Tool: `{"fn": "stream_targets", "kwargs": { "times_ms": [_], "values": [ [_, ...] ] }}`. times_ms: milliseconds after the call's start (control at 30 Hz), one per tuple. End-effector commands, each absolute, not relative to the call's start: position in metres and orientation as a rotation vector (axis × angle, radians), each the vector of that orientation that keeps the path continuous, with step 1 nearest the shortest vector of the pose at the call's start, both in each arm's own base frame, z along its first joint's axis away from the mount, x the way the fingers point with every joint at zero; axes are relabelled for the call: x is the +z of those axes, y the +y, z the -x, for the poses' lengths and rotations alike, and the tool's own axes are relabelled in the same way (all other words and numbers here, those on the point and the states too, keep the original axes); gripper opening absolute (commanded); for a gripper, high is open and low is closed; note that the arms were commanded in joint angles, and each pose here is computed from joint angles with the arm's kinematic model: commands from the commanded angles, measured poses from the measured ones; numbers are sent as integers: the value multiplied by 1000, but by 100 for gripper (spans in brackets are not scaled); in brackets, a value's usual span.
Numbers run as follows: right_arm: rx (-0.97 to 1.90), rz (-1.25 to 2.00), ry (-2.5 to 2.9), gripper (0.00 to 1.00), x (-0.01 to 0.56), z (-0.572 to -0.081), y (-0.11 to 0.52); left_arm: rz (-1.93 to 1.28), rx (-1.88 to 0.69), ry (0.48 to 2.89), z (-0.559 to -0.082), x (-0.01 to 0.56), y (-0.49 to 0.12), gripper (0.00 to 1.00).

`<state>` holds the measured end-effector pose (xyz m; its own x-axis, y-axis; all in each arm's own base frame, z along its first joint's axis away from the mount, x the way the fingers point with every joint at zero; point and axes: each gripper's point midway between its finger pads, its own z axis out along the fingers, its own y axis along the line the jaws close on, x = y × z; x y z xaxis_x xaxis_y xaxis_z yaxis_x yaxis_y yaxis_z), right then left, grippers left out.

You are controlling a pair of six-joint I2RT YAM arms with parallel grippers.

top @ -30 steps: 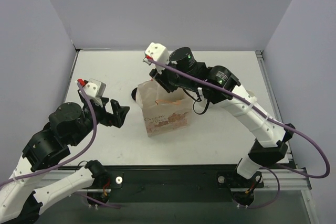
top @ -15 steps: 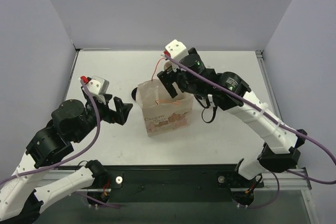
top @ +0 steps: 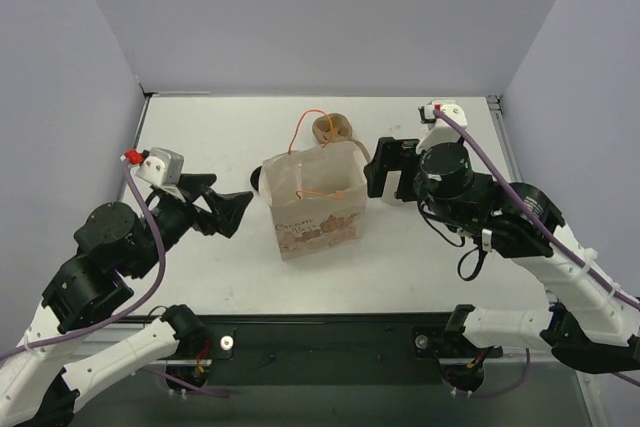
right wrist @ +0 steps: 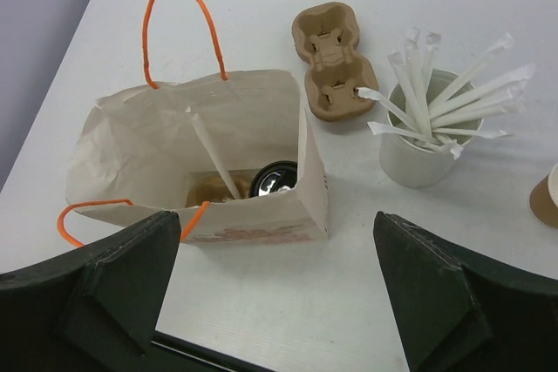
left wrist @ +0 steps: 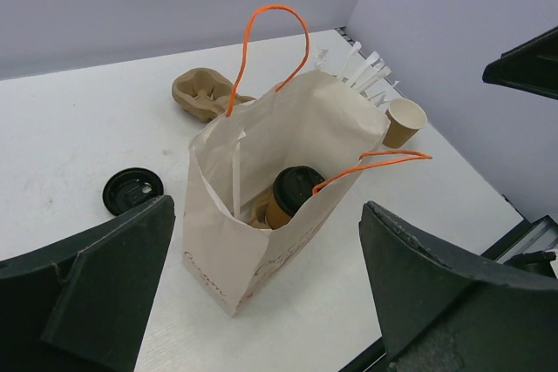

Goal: Pack the takeout coffee

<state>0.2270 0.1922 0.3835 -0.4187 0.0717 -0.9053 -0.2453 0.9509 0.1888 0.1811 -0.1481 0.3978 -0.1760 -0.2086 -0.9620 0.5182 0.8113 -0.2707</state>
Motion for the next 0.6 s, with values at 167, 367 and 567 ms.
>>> {"fn": "stream_targets", "kwargs": {
  "times_ms": [167, 367, 567],
  "values": [
    [337, -24, 1968, 100, 372, -224, 169, -141, -761, 1544, -182, 401, -151, 97],
    [364, -59, 1978, 100, 362, -219, 166, -154, -757, 1544, -183, 408, -153, 97],
    [363, -45, 1968, 100, 364, -219, 166, -155, -759, 1539, -182, 410, -152, 97]
  ]
}}
